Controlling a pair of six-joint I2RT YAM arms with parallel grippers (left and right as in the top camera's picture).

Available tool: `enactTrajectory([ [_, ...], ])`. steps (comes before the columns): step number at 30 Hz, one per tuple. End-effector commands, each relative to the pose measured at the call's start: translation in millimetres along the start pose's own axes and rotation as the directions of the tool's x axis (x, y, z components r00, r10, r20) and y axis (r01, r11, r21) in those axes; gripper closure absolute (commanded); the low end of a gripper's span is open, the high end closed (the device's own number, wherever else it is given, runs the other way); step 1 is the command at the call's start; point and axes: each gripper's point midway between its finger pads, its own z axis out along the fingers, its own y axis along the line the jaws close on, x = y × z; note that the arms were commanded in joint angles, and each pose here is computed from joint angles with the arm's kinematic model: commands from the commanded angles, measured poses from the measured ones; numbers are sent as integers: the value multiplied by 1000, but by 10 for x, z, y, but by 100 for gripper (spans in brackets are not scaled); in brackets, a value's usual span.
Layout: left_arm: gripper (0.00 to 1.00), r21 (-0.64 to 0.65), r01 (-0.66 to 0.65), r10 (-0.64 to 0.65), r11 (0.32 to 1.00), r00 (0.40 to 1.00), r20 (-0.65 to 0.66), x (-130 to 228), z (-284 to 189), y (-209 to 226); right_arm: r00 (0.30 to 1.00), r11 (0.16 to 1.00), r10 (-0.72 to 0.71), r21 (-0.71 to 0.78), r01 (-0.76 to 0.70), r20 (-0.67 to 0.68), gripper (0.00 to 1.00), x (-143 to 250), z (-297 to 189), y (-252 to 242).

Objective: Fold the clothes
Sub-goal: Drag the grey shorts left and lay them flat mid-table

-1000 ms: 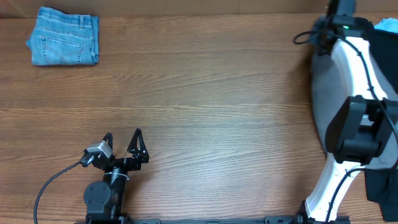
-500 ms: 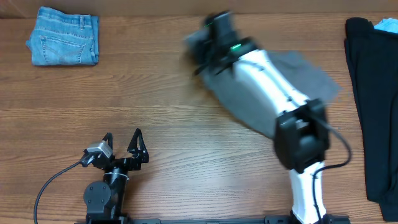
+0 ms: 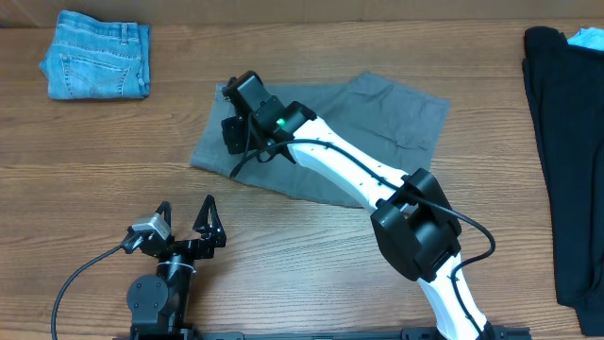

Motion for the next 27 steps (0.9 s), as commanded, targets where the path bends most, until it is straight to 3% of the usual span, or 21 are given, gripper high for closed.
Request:
enactTrajectory([
  [1, 0, 14, 8, -8, 1000, 1000, -3, 14, -2, -25, 997, 999, 0, 40, -3, 83, 57, -326, -363, -152],
  [4, 0, 14, 8, -8, 1000, 1000, -3, 14, -2, -25, 981, 980, 54, 177, -87, 185, 48, -653, -862, -677],
  [6, 0, 14, 8, -8, 1000, 1000, -3, 14, -2, -25, 973, 981, 92, 150, -125, 212, 40, -788, -1094, -846],
  [9, 0, 14, 8, -8, 1000, 1000, -3, 14, -2, -25, 969, 989, 145, 10, -150, 200, 37, -901, -1250, -920],
  [11, 0, 14, 8, -8, 1000, 1000, -3, 14, -2, -25, 970, 984, 168, -83, -155, 176, 44, -930, -1244, -934],
  [12, 0, 14, 8, -8, 1000, 1000, -3, 14, -2, -25, 971, 981, 176, -115, -159, 160, 62, -923, -1180, -955],
  [15, 0, 14, 8, -8, 1000, 1000, -3, 14, -2, -25, 976, 978, 175, -140, -157, 127, 96, -860, -910, -938],
  [27, 0, 14, 8, -8, 1000, 1000, -3, 14, -2, -25, 981, 953, 190, -230, -195, -46, 96, -345, 85, -620],
])
